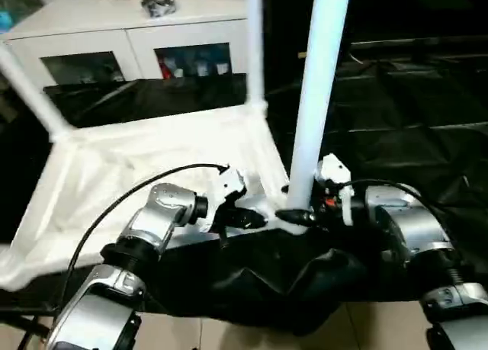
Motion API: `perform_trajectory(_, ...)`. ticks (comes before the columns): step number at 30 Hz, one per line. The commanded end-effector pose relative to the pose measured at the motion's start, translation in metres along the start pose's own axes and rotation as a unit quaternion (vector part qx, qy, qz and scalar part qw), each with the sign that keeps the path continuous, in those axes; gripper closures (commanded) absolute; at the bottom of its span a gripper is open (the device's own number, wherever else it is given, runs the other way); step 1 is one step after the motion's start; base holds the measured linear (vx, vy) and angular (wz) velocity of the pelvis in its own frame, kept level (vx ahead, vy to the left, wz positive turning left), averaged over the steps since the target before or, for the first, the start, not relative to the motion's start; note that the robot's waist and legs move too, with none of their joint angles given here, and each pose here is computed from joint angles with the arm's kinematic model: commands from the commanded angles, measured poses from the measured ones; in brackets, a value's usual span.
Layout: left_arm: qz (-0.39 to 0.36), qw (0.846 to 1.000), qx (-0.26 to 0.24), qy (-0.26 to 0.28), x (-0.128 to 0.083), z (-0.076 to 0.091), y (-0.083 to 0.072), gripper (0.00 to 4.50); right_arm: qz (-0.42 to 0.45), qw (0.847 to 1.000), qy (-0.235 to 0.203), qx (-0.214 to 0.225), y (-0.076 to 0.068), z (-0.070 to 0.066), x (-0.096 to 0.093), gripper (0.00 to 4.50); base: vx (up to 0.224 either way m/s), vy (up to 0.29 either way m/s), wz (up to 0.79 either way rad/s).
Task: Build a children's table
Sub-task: Rotate leg to tighten
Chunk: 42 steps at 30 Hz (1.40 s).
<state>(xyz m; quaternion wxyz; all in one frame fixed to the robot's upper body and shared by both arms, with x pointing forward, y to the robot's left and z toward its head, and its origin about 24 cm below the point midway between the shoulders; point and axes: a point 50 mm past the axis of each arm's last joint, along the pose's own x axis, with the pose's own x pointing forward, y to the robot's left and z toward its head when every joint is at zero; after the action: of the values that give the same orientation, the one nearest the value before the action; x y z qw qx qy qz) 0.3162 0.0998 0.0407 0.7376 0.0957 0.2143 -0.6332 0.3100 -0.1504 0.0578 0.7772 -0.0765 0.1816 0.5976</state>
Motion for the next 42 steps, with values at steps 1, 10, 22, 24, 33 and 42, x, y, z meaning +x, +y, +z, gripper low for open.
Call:
perform_trajectory(1, 0.032, 0.999, 0.02, -0.02, -0.002, 0.016, 0.008, 4.5, 0.134, 0.989, 0.04, 0.038, 0.032, -0.023, 0.032, 1.53, 0.0, 0.0, 0.0)
perform_trajectory(10, 0.01, 1.0, 0.019, -0.016, -0.004, 0.014, 0.004, 4.5, 0.13, 0.99, 0.037, 0.045, 0.034, -0.023, 0.03, 2.17, 0.0, 0.0, 0.0)
perform_trajectory(22, 0.13, 0.99, -0.023, -0.043, 0.012, 0.02, 0.015, 4.5, -0.163, 0.981, -0.019, 0.105, 0.006, -0.023, 0.071, 2.46, 0.0, 0.0, 0.0)
perform_trajectory(24, 0.176, 0.981, -0.044, -0.066, 0.023, 0.027, 0.017, 4.5, -0.265, 0.955, -0.021, 0.132, -0.001, -0.021, 0.085, 2.48, 0.0, 0.0, 0.0)
perform_trajectory(33, 0.167, 0.982, -0.033, -0.084, 0.034, 0.034, 0.009, 4.5, -0.245, 0.957, -0.059, 0.142, -0.001, -0.009, 0.095, 1.67, 0.0, 0.0, 0.0)
perform_trajectory(42, 0.083, 0.995, 0.0, -0.058, 0.017, 0.024, 0.002, 4.5, -0.179, 0.982, -0.025, 0.055, -0.006, -0.01, 0.076, 1.33, 0.0, 0.0, 0.0)
